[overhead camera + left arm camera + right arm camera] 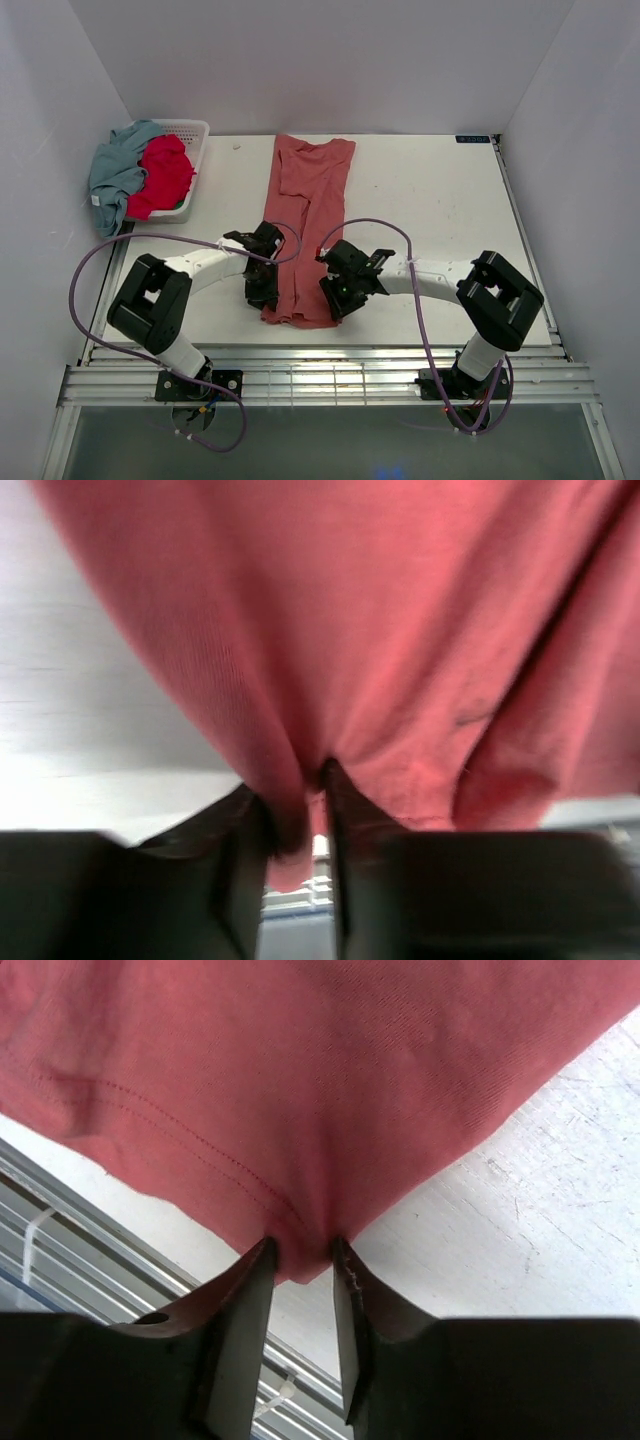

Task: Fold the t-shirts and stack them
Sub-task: Fold the tshirt

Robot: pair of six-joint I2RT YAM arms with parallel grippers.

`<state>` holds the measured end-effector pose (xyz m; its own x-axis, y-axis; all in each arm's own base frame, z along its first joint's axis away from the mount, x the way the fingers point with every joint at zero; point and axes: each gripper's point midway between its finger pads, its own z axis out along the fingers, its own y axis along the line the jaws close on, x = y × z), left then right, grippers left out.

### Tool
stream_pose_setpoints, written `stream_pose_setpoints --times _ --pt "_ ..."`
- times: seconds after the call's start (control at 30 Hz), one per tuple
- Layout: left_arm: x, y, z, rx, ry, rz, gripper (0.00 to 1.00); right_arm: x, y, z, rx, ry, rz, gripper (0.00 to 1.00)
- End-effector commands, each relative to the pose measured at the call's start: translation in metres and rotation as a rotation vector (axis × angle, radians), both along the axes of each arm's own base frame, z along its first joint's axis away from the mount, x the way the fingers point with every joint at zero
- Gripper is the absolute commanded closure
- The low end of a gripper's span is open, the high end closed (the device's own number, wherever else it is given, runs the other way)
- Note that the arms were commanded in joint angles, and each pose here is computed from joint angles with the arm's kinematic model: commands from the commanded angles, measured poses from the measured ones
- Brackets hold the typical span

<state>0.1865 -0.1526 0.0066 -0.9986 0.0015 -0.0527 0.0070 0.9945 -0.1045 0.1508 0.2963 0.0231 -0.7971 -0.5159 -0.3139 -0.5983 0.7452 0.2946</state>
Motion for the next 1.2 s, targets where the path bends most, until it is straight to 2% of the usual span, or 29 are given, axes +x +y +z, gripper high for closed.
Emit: stream_pose_setpoints --times 0.0,0.1,0.13,0.17,0.23,0.4,0.57,0.73,0.83,0.9,1.17 --pt "-0.046 -0.002 -0.046 0.000 0.186 -0.041 0.68 -0.011 -0.022 -0.009 -0.088 0.024 -0.004 0.67" --pt "-0.048 -0.004 -0.046 -0.002 0.192 -0.057 0.81 -0.012 -0.023 -0.009 -0.093 0.025 -0.001 0.79" --pt "-0.048 -0.006 -0.045 -0.007 0.195 -0.064 0.91 -0.012 -0.024 -0.009 -0.094 0.024 0.001 0.83" --pt "-0.048 -0.007 -0.044 -0.010 0.197 -0.067 0.95 -0.012 -0.023 -0.010 -0.094 0.024 0.001 0.88" --pt "-0.048 -0.011 -0.042 -0.014 0.197 -0.078 1.00 -0.011 -0.023 -0.009 -0.094 0.022 0.001 0.91" --pt "-0.036 -0.022 -0.026 -0.029 0.163 -0.083 1.00 -0.001 -0.021 0.008 -0.093 -0.028 -0.005 0.92" --pt "0.000 -0.034 0.006 -0.027 0.046 -0.077 1.00 0.019 -0.012 0.034 -0.102 -0.099 -0.016 0.92" --pt "0.032 -0.042 0.032 -0.002 -0.047 -0.077 0.94 0.046 -0.009 0.050 -0.152 -0.185 -0.026 0.92" --pt "0.049 -0.050 0.046 -0.010 -0.096 -0.066 0.91 0.059 -0.010 0.049 -0.172 -0.207 -0.027 0.92" --pt "0.068 -0.047 0.054 0.029 -0.162 -0.049 0.89 0.070 -0.009 0.047 -0.184 -0.223 -0.034 0.92" --pt "0.108 -0.050 0.068 0.013 -0.236 0.015 0.89 0.119 -0.004 0.052 -0.177 -0.294 -0.051 0.92"
